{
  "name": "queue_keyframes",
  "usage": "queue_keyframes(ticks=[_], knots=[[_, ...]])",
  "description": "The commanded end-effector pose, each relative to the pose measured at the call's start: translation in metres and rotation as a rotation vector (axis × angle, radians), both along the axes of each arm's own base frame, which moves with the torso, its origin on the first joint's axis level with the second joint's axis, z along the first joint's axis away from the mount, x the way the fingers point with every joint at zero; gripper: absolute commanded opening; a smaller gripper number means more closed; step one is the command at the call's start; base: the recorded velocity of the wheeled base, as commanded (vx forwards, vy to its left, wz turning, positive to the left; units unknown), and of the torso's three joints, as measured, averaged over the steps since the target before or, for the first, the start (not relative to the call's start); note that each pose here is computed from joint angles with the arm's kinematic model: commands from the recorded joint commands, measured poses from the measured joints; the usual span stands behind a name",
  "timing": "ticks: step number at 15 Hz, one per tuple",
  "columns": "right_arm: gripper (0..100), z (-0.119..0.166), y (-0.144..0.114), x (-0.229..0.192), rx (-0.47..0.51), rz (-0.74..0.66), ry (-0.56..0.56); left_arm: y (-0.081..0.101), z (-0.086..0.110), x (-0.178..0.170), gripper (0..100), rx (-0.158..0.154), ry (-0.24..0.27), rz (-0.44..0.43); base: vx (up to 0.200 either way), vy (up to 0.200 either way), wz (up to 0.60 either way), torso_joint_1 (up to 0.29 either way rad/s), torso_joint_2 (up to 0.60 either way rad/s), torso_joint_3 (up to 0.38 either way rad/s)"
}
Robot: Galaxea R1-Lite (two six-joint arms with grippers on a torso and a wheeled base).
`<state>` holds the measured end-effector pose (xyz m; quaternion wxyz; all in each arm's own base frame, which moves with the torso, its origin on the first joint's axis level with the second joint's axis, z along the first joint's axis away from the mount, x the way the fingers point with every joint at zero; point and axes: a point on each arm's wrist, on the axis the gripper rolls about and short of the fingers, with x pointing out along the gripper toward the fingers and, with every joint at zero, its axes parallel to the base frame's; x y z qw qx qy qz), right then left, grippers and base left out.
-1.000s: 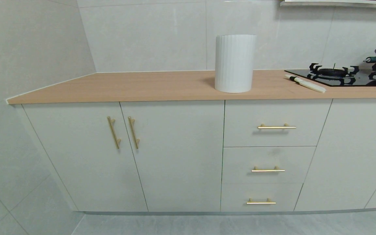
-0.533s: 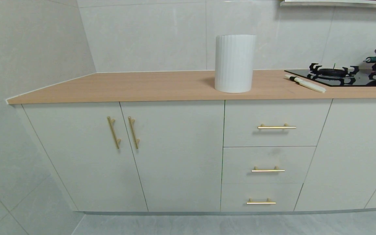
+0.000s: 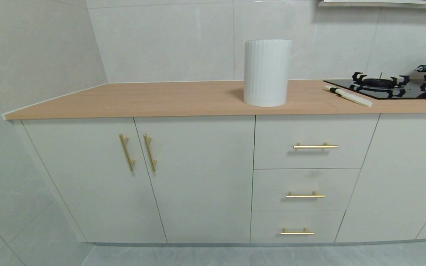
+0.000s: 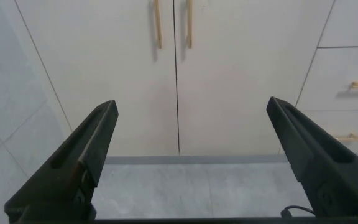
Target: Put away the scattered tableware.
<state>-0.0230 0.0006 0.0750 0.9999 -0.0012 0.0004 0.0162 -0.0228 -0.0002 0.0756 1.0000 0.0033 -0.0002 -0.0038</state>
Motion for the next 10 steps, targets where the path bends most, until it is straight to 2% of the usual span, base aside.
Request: queue_keyframes(ticks=[1, 10], knots=[[100, 0.0000, 0.0000, 0.0002, -0.001, 0.001, 0.004, 0.0000, 0.0001, 0.0000, 100, 0.000, -0.001, 0.000, 0.200, 0.000, 0.00, 0.002, 0.01, -0.002], [100, 0.0000, 0.0000, 0.0002, -0.001, 0.001, 0.004, 0.0000, 0.0001, 0.0000, 100, -0.002, -0.001, 0.000, 0.200, 0.000, 0.00, 0.001, 0.00, 0.002]])
